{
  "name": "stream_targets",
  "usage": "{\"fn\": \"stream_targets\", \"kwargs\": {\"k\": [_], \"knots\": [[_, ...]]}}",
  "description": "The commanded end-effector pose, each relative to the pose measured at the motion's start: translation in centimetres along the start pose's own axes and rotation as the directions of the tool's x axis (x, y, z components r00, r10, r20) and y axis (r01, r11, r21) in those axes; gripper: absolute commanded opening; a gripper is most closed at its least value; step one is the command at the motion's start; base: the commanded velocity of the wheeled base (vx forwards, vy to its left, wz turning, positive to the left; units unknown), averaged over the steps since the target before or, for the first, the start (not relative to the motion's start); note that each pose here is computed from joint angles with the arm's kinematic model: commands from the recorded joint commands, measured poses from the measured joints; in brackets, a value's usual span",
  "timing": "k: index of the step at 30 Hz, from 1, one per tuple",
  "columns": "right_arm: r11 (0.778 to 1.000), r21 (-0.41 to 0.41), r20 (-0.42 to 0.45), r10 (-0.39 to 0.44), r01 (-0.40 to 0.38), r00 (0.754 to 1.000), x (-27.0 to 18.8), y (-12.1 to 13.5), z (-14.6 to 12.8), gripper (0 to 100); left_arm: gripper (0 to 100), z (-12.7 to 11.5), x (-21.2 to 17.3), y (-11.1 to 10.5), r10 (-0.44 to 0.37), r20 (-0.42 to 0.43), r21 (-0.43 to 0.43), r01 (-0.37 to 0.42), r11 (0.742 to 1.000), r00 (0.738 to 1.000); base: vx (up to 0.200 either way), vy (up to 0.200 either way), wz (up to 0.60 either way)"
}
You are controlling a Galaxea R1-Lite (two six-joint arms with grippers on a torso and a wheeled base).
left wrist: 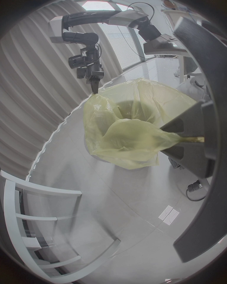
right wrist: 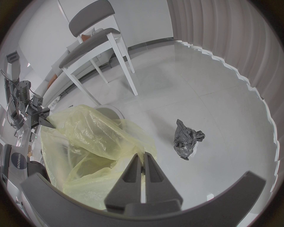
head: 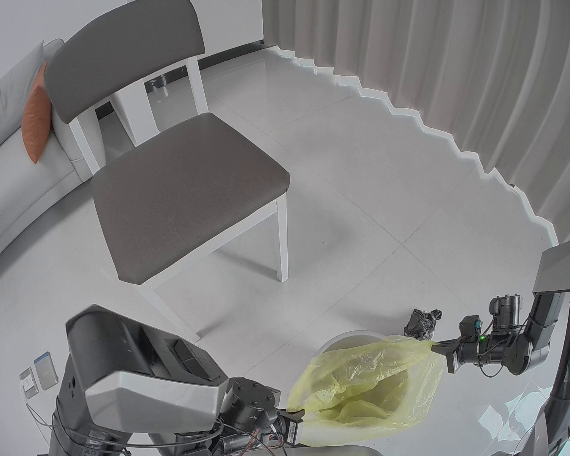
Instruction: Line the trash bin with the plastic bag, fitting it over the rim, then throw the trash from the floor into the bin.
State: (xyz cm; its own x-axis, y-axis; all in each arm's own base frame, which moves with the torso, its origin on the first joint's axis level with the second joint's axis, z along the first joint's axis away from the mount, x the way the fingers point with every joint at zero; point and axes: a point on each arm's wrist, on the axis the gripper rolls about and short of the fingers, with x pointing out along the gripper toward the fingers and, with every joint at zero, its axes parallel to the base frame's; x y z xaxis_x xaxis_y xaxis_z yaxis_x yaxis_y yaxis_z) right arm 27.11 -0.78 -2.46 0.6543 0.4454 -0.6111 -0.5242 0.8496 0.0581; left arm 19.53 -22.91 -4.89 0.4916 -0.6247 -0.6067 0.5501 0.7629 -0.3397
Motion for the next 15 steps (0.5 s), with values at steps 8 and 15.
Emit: {"fn": "stream_targets", "kwargs": {"k": [8,15], "knots": [[1.0,0.011,-0.017,0.002,-0.002,1.0,1.5,-0.4,-1.8,0,0,-1.5,1.2,0.8,0.014,-0.027,0.034,-0.013,0.999,1.0,0.0,0.0,0.0],[1.0,-0.011,0.0,-0.022,0.022,1.0,-0.3,-0.2,-1.7,100,0,-1.2,0.8,0.6,-0.005,0.017,0.035,0.004,0.999,1.0,0.0,0.0,0.0]]}}
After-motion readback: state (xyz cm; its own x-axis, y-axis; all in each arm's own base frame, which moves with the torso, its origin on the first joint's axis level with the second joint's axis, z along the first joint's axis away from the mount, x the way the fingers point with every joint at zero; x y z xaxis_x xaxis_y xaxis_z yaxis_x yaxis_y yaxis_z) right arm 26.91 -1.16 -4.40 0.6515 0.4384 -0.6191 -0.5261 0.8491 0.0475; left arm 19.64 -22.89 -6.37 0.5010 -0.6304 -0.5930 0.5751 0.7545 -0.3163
